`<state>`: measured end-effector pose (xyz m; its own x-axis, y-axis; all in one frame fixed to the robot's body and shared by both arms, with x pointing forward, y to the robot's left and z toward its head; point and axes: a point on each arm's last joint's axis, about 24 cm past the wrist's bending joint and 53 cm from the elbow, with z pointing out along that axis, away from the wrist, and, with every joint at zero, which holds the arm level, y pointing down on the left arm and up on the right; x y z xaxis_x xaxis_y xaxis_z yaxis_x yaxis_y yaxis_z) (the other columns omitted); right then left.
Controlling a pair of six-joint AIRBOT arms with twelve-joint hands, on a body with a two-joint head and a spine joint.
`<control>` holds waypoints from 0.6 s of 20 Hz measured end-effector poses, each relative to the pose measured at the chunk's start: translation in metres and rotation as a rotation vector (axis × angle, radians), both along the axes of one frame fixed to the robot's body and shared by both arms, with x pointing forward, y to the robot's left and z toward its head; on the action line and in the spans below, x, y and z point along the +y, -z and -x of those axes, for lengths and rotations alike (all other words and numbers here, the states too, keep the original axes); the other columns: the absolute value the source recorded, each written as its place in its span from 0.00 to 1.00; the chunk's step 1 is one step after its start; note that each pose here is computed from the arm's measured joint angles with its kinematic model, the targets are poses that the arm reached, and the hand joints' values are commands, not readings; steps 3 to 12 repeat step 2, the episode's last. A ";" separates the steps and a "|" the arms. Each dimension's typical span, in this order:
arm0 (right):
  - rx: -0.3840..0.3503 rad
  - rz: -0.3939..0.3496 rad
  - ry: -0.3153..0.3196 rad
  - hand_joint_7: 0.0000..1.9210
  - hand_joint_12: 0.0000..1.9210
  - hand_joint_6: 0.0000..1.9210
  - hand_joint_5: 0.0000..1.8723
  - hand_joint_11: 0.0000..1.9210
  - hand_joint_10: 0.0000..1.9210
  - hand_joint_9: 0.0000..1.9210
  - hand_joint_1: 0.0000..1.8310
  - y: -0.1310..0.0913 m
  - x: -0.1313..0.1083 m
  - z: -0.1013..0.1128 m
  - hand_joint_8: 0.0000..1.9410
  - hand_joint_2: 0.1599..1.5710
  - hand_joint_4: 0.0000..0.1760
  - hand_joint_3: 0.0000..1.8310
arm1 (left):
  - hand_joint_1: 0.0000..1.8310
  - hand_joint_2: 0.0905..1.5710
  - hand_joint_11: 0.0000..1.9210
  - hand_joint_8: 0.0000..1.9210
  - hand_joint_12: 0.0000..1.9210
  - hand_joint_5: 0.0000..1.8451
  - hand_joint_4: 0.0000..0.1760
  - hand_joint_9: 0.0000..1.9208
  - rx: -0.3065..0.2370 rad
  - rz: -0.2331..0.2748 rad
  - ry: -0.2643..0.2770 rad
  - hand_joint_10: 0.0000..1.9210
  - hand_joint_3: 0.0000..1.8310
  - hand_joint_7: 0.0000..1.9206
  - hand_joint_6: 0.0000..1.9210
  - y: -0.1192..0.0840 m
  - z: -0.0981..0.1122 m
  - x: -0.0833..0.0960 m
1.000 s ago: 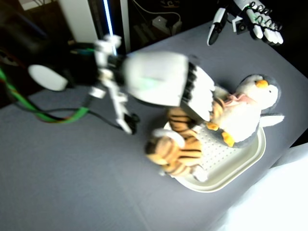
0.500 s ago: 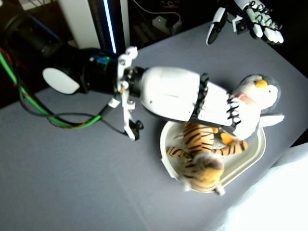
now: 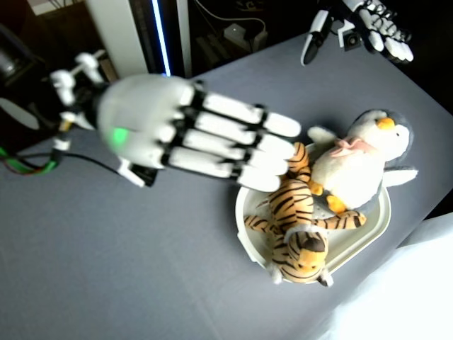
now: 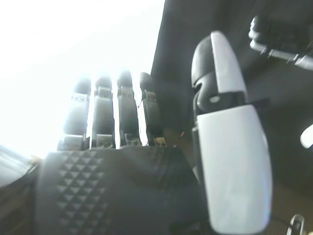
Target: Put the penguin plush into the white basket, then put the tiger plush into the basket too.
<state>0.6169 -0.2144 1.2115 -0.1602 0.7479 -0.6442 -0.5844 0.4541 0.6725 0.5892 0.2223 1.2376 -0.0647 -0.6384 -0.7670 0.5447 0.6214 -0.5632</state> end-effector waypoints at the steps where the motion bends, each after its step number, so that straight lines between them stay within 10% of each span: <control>1: -0.024 -0.024 -0.008 0.23 0.23 0.00 0.15 0.14 0.01 0.26 0.40 -0.006 0.000 0.006 0.01 0.64 0.13 0.00 | 0.43 0.48 0.00 0.00 0.00 0.00 0.69 0.00 -0.019 0.013 0.000 0.00 0.00 0.00 0.00 -0.005 0.003 0.001; 12: -0.055 -0.049 -0.011 0.27 0.26 0.00 0.15 0.15 0.01 0.30 0.40 -0.014 -0.002 0.013 0.00 0.64 0.18 0.00 | 0.42 0.47 0.00 0.00 0.00 0.00 0.68 0.00 -0.033 0.021 0.000 0.00 0.00 0.00 0.00 -0.007 0.006 0.002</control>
